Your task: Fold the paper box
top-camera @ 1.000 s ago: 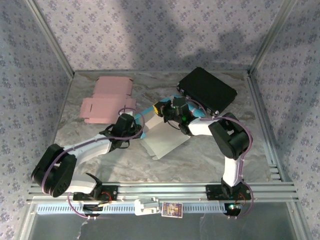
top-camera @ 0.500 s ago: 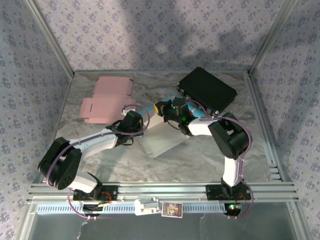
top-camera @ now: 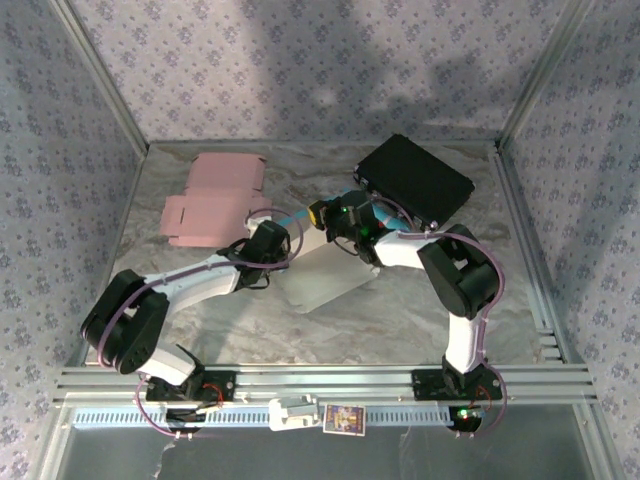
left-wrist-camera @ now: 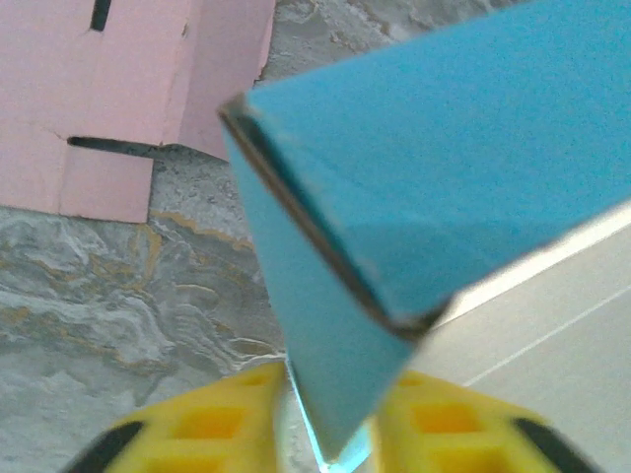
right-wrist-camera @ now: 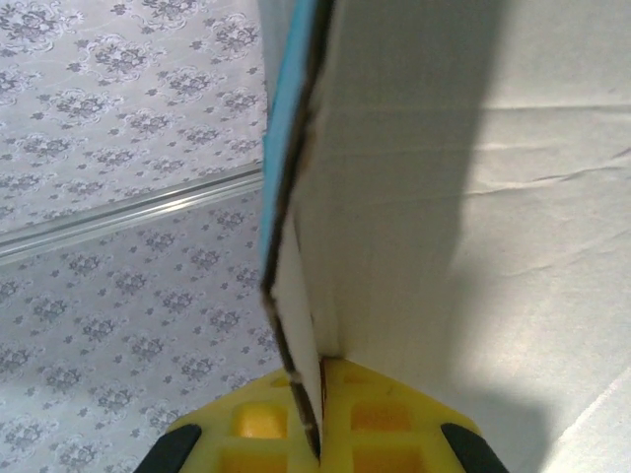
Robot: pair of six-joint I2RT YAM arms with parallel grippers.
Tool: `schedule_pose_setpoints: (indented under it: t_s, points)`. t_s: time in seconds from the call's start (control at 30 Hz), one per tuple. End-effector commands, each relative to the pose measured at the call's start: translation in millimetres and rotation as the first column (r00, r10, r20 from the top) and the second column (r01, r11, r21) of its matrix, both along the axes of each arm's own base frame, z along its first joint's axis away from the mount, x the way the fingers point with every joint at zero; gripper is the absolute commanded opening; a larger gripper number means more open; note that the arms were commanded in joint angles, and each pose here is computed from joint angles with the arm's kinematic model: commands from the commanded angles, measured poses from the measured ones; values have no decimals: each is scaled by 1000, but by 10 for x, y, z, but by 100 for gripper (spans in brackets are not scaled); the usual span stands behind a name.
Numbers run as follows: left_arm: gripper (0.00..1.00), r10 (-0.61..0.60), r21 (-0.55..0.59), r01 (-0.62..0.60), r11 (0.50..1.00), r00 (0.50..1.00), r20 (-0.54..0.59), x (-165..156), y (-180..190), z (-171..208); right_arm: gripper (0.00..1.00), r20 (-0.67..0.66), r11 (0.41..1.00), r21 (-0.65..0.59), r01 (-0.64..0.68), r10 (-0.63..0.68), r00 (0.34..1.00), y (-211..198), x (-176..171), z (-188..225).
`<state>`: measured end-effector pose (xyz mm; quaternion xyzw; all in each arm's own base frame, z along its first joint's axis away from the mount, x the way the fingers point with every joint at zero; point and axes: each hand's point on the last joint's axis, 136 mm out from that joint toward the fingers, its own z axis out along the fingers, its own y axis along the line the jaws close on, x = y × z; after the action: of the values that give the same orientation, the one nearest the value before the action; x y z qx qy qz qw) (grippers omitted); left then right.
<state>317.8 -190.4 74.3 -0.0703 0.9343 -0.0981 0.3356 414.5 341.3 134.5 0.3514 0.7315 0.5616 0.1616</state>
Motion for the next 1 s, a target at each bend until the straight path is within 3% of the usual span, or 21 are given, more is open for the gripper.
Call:
schedule_pose_setpoints:
  t_s: [0.0, 0.13, 0.33, 0.4, 0.57, 0.7, 0.87, 0.97]
  points:
    - [36, -26, 18, 26, 999, 1000, -17, 8, -10, -97, 0, -191, 990, -49, -134, 122, 974, 132, -408, -386]
    - [38, -56, -17, 56, 998, 998, 7, 66, -48, -27, 0, -200, 990, -50, -134, 121, 972, 126, -426, -384]
    - [25, -40, -1, 40, 999, 999, -21, 87, 61, -65, 0, -200, 991, -59, -121, 107, 974, 95, -409, -376]
    - [25, -37, -10, 37, 999, 999, -17, 75, 62, -46, 0, -204, 991, -66, -118, 103, 974, 83, -402, -377]
    - [45, -75, -71, 78, 994, 996, 39, 72, -65, 163, 0, -221, 991, -80, -107, 87, 971, 43, -386, -421]
    - [54, -150, -128, 162, 978, 984, 99, 10, -179, 379, 0, -235, 992, -80, -100, 79, 969, 30, -375, -460]
    - [62, -220, -182, 228, 956, 974, 62, -240, -121, 332, 0, -229, 993, -83, -81, 60, 972, -26, -296, -420]
    - [66, -255, -224, 272, 936, 962, 100, -396, -101, 429, 0, -217, 995, -78, -69, 51, 975, -59, -237, -371]
